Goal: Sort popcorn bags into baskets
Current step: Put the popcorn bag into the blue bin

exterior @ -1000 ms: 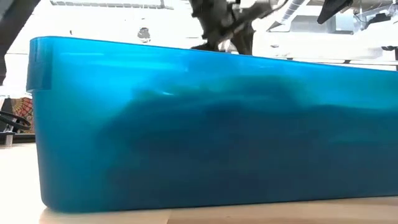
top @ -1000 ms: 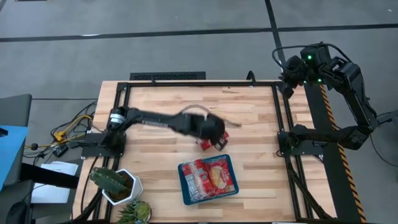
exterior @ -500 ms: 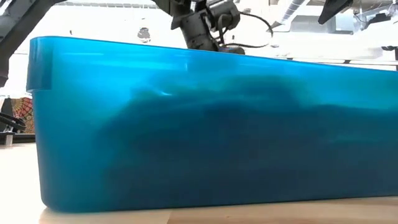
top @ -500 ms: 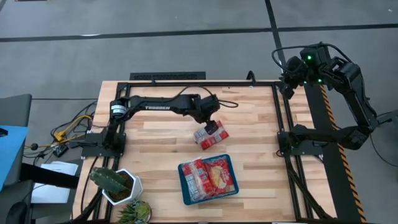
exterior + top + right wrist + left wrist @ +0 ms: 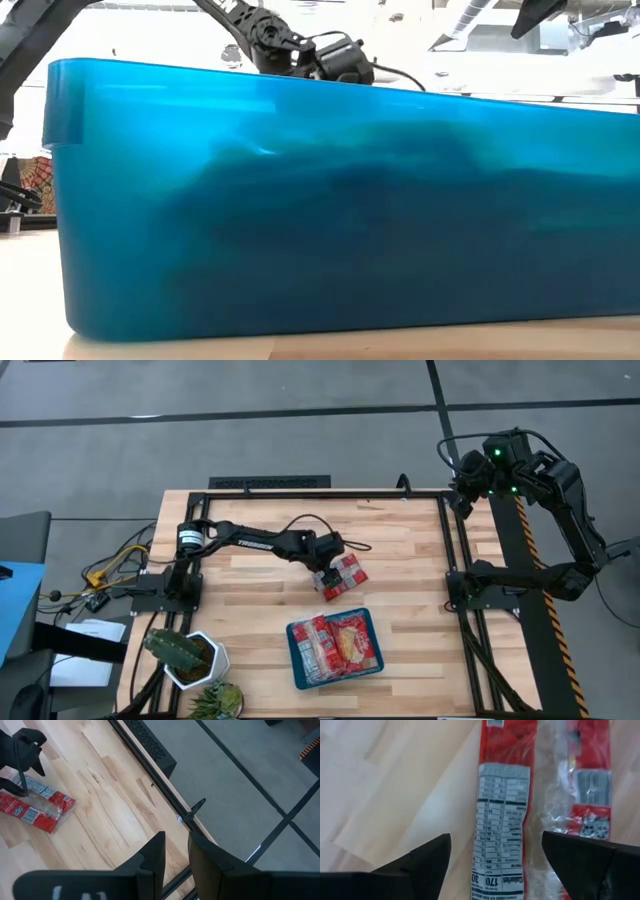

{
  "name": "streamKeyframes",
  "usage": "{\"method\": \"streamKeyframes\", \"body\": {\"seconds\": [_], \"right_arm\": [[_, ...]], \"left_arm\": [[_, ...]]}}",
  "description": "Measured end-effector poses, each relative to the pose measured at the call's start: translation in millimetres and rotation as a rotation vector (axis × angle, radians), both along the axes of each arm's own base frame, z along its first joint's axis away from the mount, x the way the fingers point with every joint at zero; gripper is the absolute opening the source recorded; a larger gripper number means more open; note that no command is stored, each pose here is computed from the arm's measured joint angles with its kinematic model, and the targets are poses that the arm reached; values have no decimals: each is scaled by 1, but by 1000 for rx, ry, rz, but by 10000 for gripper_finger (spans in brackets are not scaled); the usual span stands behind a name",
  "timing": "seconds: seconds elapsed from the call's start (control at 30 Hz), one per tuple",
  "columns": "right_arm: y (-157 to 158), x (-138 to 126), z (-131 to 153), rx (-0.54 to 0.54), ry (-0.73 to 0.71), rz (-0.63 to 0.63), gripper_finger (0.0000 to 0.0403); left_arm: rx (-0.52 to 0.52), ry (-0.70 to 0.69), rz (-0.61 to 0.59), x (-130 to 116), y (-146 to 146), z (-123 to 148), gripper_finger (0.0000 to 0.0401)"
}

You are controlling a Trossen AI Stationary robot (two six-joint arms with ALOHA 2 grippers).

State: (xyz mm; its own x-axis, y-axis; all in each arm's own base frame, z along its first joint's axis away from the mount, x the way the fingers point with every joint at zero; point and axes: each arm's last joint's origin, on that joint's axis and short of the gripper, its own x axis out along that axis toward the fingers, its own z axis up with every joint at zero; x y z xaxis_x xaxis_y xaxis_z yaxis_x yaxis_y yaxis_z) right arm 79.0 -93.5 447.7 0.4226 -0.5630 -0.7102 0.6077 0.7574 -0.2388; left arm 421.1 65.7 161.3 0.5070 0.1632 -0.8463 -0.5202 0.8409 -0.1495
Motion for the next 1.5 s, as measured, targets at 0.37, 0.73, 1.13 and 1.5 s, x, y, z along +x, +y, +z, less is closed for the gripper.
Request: {"method": "streamKeyframes", "body": {"seconds": [0.37,0.73,1.13,1.5], "right_arm": [[0,0,1,-7,-3,2,108],[-1,1,1,-11,-9,-1,107],[-1,1,1,-12,-8,-2,107],[4,-3,3,-21,-27,-10,107]], "left_arm": [[-73,72,-15,0,-5,-38,170],[-127,73,55,11,-4,-24,5],[-151,-55,199,43,-21,63,0],[-240,-224,449,47,-104,127,0]]}}
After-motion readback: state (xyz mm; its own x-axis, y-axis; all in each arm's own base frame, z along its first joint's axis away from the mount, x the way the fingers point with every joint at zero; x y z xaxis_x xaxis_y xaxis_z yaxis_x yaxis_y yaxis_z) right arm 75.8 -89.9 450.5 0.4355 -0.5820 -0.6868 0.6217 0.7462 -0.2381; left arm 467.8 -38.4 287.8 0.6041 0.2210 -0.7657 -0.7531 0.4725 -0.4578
